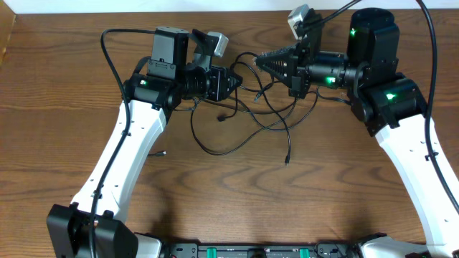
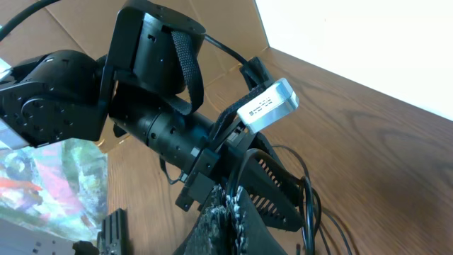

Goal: Untangle cables

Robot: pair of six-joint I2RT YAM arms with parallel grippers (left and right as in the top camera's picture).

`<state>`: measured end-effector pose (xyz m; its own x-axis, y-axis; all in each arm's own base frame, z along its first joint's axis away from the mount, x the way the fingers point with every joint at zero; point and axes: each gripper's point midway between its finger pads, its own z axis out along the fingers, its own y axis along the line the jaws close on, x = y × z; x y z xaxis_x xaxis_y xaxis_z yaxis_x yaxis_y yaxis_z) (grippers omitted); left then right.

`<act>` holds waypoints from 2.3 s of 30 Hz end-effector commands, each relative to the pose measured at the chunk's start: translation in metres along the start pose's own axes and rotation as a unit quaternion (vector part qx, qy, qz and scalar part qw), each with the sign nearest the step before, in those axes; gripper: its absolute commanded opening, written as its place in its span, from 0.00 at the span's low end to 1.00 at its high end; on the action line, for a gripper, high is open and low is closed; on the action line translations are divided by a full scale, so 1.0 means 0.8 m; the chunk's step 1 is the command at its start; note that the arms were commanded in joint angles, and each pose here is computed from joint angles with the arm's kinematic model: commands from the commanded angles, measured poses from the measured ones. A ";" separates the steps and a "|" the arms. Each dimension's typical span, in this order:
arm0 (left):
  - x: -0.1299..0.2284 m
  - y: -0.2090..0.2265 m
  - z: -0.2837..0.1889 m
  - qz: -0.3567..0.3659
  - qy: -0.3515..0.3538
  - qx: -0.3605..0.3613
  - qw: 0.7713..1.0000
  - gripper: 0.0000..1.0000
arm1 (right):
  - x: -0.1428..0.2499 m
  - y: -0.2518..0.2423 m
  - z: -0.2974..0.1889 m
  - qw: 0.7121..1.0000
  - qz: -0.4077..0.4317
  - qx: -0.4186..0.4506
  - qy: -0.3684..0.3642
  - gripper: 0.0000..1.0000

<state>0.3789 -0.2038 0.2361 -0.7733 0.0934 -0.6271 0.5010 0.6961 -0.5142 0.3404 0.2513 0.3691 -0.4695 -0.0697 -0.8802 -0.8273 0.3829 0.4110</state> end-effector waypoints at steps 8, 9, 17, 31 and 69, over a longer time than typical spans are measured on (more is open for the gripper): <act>0.002 0.011 0.004 -0.006 0.003 -0.017 1.000 0.31 | -0.004 0.010 0.000 1.000 0.004 -0.011 -0.002 0.01; 0.002 0.014 0.004 -0.007 0.002 -0.023 1.000 0.33 | -0.005 0.011 0.000 1.000 0.011 -0.012 -0.003 0.01; -0.002 0.042 0.001 -0.069 -0.012 -0.088 0.994 0.47 | -0.017 0.013 0.000 0.998 0.051 -0.015 -0.019 0.01; -0.018 0.016 0.004 -0.055 -0.031 -0.028 0.998 0.19 | -0.015 0.012 0.000 0.998 0.058 -0.015 -0.015 0.01; -0.039 0.169 -0.096 -0.318 -0.137 -0.132 0.929 0.08 | 0.158 -0.094 -0.072 0.923 0.106 0.288 0.233 0.01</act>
<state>0.4371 -0.0772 0.2369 -0.7591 -0.4841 -0.4353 -0.0817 0.7341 -0.6741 0.3198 0.1790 0.2455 -0.8035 -0.2476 -0.5414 -0.4870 0.7964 0.3586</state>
